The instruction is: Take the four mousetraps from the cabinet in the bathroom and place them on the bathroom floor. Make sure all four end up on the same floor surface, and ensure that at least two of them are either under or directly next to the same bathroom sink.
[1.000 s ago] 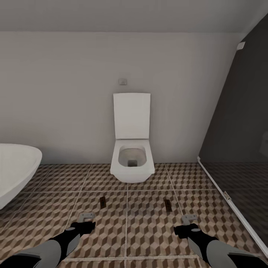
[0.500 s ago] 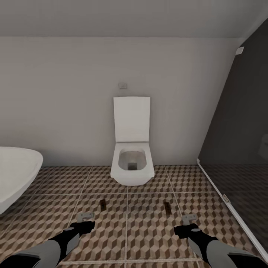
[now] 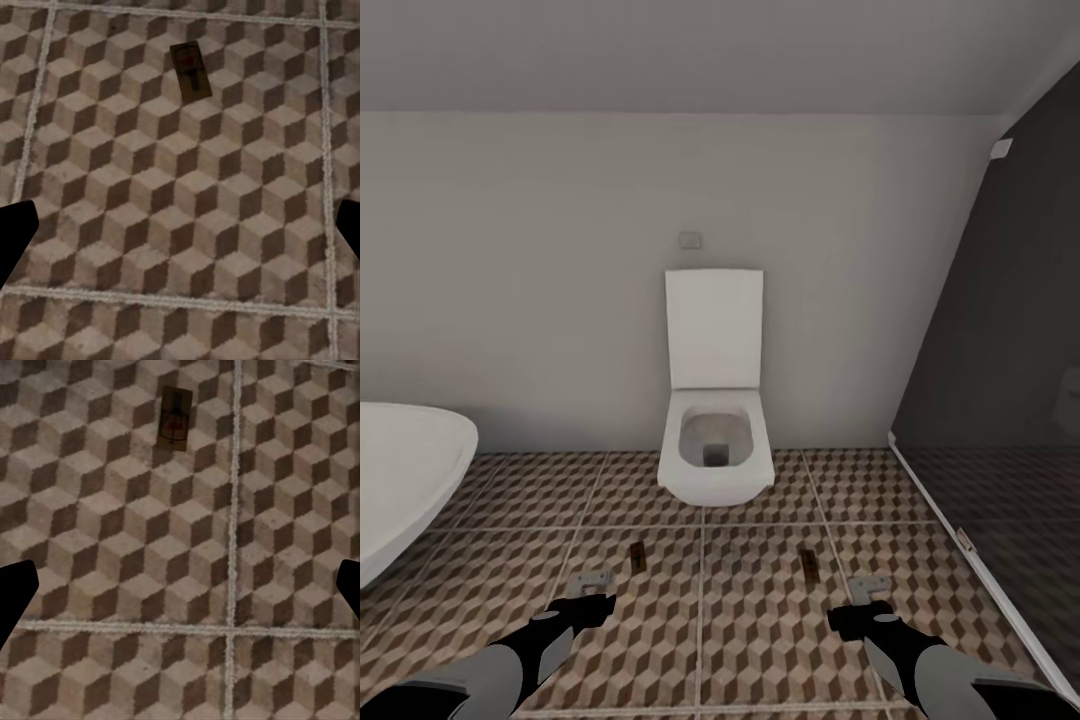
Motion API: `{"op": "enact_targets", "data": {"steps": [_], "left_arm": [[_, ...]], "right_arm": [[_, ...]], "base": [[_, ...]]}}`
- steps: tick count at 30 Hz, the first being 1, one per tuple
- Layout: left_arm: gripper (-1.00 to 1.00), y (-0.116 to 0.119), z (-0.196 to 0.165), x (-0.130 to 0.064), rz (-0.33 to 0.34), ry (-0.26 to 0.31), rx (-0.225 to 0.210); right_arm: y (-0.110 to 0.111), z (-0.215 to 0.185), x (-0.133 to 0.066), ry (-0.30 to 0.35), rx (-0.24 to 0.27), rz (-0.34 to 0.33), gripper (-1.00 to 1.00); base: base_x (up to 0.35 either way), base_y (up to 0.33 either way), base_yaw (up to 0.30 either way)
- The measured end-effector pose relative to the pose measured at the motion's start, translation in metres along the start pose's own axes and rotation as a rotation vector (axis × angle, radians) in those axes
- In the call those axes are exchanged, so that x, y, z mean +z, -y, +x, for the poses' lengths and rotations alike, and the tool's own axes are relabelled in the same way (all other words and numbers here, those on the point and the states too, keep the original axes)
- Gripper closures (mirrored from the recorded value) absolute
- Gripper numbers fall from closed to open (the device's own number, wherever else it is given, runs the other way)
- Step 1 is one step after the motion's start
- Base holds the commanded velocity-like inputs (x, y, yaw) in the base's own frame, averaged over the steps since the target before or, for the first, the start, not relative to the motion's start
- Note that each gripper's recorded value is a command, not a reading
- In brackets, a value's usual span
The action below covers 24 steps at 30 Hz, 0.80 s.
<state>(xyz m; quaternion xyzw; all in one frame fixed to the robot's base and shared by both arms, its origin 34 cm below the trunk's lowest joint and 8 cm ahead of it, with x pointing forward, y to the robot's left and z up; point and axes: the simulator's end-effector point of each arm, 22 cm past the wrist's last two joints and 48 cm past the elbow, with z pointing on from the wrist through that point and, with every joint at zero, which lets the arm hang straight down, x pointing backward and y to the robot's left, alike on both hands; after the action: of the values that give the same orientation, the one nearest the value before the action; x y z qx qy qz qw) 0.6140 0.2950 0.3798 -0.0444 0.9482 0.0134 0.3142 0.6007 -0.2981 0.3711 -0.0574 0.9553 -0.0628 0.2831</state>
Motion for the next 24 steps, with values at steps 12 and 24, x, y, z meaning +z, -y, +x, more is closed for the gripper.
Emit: {"op": "enact_targets", "data": {"steps": [12,24], "left_arm": [[-1.00,-0.001,-0.017,-0.017,-0.003,-0.005,-0.001],[-1.00,-0.004,-0.029,-0.035,-0.009,-0.023,-0.002]], "right_arm": [[0.006,-0.017,-0.018,-0.001,-0.002,0.007,-1.00],[0.010,-0.034,-0.037,-0.001,-0.001,0.008,-1.00]], "base": [[0.000,0.000,0.000],[0.000,0.000,0.000]]}}
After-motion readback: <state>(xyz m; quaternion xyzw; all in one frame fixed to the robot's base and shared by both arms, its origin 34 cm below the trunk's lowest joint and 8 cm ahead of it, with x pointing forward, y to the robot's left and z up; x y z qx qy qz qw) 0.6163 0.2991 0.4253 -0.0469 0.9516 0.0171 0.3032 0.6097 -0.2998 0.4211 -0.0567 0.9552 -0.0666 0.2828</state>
